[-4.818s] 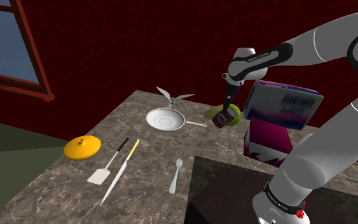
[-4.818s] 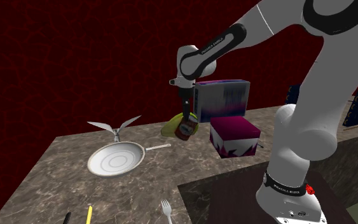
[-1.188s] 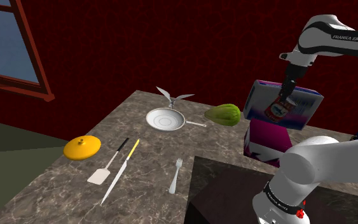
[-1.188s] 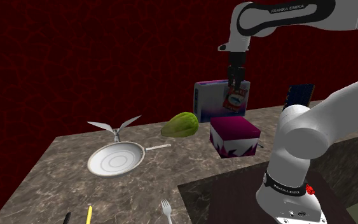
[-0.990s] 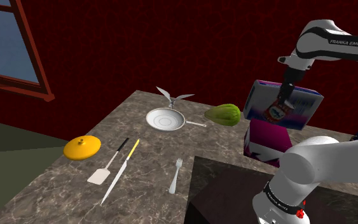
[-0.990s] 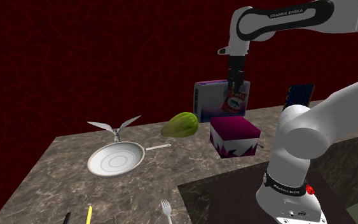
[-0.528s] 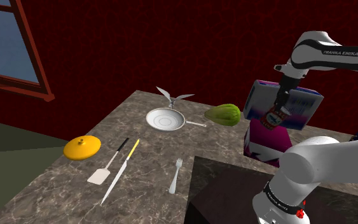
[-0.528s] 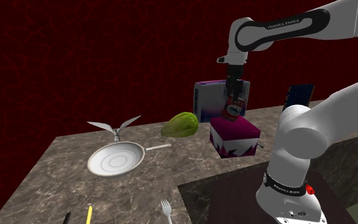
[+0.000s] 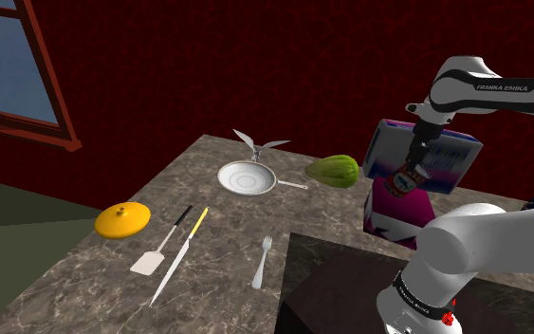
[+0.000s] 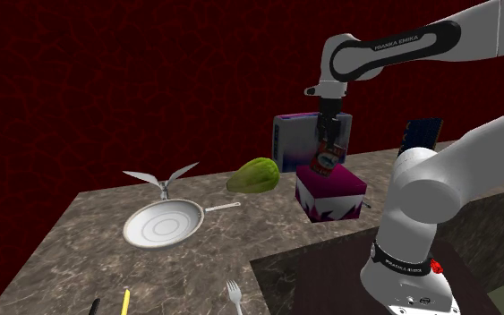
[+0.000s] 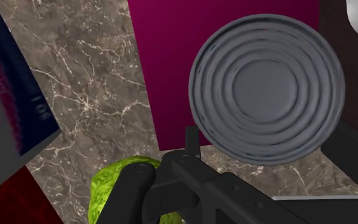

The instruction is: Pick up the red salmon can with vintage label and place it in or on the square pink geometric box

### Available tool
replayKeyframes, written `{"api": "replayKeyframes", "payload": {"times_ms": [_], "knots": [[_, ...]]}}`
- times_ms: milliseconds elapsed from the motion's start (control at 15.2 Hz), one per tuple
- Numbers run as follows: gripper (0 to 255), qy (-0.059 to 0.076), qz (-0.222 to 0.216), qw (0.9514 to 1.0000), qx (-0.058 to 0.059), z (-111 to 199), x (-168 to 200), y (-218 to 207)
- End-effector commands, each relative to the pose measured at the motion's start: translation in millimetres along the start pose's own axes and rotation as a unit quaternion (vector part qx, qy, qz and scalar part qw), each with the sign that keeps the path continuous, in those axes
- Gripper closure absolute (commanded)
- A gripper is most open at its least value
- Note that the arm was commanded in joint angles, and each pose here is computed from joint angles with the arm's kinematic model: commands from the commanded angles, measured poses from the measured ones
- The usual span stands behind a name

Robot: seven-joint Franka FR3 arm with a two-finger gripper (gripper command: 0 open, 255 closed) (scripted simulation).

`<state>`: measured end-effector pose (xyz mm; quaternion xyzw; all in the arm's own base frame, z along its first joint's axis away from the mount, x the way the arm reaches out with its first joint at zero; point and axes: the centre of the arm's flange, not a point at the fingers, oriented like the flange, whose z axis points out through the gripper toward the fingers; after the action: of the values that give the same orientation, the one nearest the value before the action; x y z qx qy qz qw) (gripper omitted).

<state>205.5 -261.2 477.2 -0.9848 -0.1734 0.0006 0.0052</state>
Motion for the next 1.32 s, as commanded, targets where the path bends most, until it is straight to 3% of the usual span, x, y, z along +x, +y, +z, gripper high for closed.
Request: {"api": "replayKeyframes", "payload": {"times_ms": [0, 132, 198, 528, 792, 1254], "knots": [[255, -0.001, 0.000, 1.0000, 0.001, 1.6, -0.2, 0.1], [255, -0.001, 0.000, 1.0000, 0.001, 1.6, -0.2, 0.1], [0, -0.001, 0.000, 1.0000, 0.001, 1.8, -0.4, 0.3], [0, -0.001, 0.000, 1.0000, 0.001, 1.6, -0.2, 0.1], [0, -0.001, 0.000, 1.0000, 0.001, -48.4, -0.1, 0.2], [0, -0.001, 0.000, 1.0000, 0.001, -48.4, -0.1, 0.2]]}}
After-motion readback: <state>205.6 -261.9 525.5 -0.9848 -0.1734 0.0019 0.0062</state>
